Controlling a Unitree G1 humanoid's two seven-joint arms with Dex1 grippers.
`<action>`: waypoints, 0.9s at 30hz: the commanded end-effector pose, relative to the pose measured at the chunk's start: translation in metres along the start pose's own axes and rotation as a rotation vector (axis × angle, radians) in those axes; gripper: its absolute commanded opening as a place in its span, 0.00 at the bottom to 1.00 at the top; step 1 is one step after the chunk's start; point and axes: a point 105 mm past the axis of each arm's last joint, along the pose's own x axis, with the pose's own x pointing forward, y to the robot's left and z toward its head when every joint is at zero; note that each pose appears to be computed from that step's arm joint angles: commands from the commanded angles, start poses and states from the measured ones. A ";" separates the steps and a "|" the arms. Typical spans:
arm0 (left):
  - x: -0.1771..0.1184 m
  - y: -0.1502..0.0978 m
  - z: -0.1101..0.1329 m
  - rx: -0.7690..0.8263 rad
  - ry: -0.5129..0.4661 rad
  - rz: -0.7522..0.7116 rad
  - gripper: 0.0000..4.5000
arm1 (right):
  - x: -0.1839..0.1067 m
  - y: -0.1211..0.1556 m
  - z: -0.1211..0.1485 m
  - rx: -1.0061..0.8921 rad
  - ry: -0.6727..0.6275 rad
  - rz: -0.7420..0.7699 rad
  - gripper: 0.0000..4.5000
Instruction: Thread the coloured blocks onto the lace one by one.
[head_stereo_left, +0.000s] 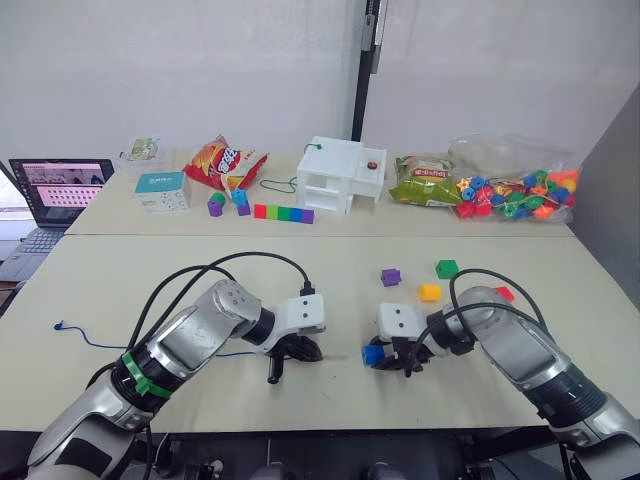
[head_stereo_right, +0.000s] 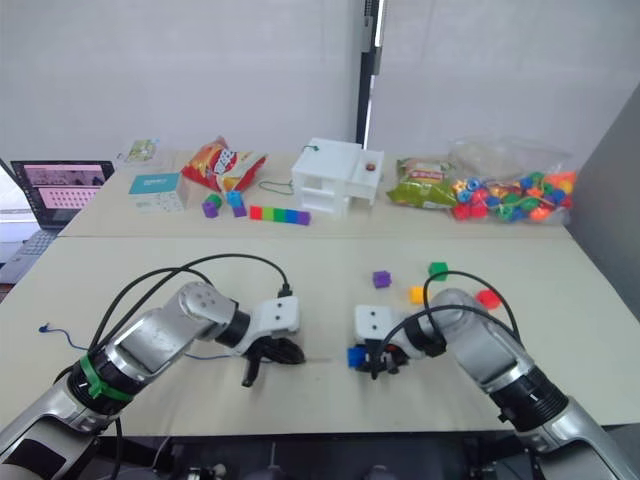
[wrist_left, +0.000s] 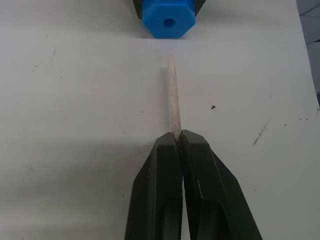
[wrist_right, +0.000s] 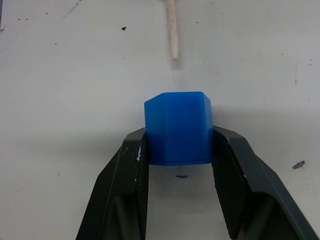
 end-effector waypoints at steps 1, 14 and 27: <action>-0.001 0.005 0.010 0.036 -0.007 0.023 0.00 | 0.008 0.008 0.005 -0.024 0.005 0.043 0.29; 0.010 0.007 0.020 0.043 -0.033 0.019 0.00 | 0.015 0.017 0.016 -0.040 -0.005 0.070 0.29; 0.018 0.000 0.027 0.060 -0.044 -0.020 0.00 | 0.015 0.015 0.018 -0.033 -0.001 0.059 0.29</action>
